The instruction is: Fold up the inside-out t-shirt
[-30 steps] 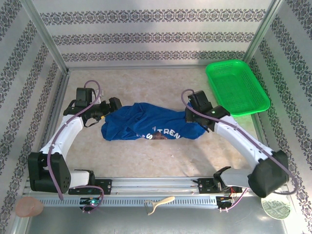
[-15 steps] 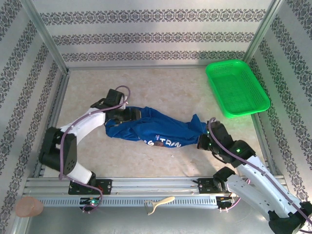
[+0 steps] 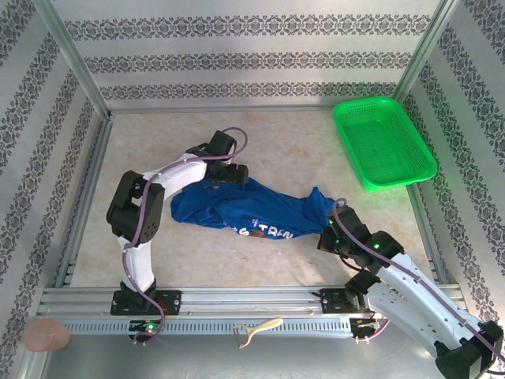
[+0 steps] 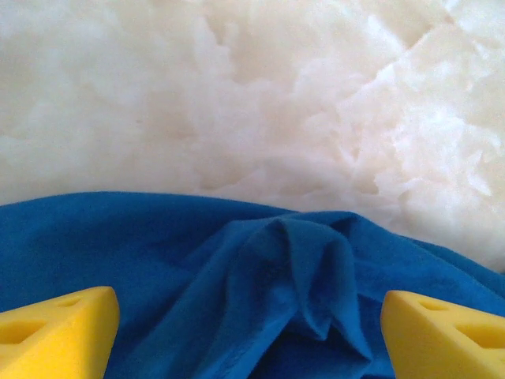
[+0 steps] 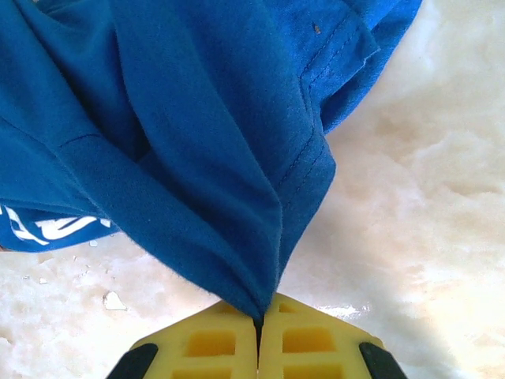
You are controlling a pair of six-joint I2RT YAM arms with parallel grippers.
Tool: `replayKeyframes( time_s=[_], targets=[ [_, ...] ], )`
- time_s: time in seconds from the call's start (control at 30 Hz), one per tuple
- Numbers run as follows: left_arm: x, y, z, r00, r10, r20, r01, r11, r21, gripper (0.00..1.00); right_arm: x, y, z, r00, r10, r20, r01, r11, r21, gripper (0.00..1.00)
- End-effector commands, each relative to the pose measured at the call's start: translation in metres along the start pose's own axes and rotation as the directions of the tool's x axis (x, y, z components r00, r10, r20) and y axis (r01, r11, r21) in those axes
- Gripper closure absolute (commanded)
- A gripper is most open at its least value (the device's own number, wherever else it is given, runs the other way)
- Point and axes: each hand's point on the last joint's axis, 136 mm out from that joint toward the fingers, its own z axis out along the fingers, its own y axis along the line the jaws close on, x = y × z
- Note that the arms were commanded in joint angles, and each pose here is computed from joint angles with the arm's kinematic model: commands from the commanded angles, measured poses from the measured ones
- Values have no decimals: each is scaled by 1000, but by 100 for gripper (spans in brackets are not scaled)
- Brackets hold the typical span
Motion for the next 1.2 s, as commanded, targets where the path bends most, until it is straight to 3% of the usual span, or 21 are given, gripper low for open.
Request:
replayKeyframes(
  time_s=[0.0,0.07,0.13,0.2,0.27,0.43,0.67,0.77,0.93,1.17],
  targets=[
    [17,-8,15,996,50,-69,-54,996,-69,14,0,0,3,1000,2,7,-2,1000,-2,100],
    [21,-5,26,995,51,-87,-61,991,-115,20,-2,2,1,1000,0,14,0,1000,-6,100],
    [22,0,35,994,47,-94,-60,988,-144,39,-7,4,-3,1000,-2,29,3,1000,-13,100],
    [17,7,36,995,58,-81,-71,981,-179,75,-14,7,-8,999,-4,51,5,1000,-19,100],
    [4,13,27,997,56,-61,-66,978,-195,100,-23,9,-14,997,-5,73,6,1000,-22,100],
    [-53,22,-46,996,50,76,-38,987,-153,100,-44,8,-26,992,17,126,-14,1000,-22,100],
    [-95,28,-162,973,-8,232,-11,997,79,100,-64,13,-38,987,17,162,-9,999,-49,100],
    [-94,28,-193,961,-64,270,8,980,201,100,-70,22,-45,984,-9,180,25,996,-82,100],
    [-75,34,-223,939,-126,320,24,952,304,86,-75,37,-59,978,-53,202,84,985,-148,100],
    [-20,67,-212,930,-205,306,117,952,283,60,-72,34,-65,976,-84,201,113,984,-136,100]
  ],
)
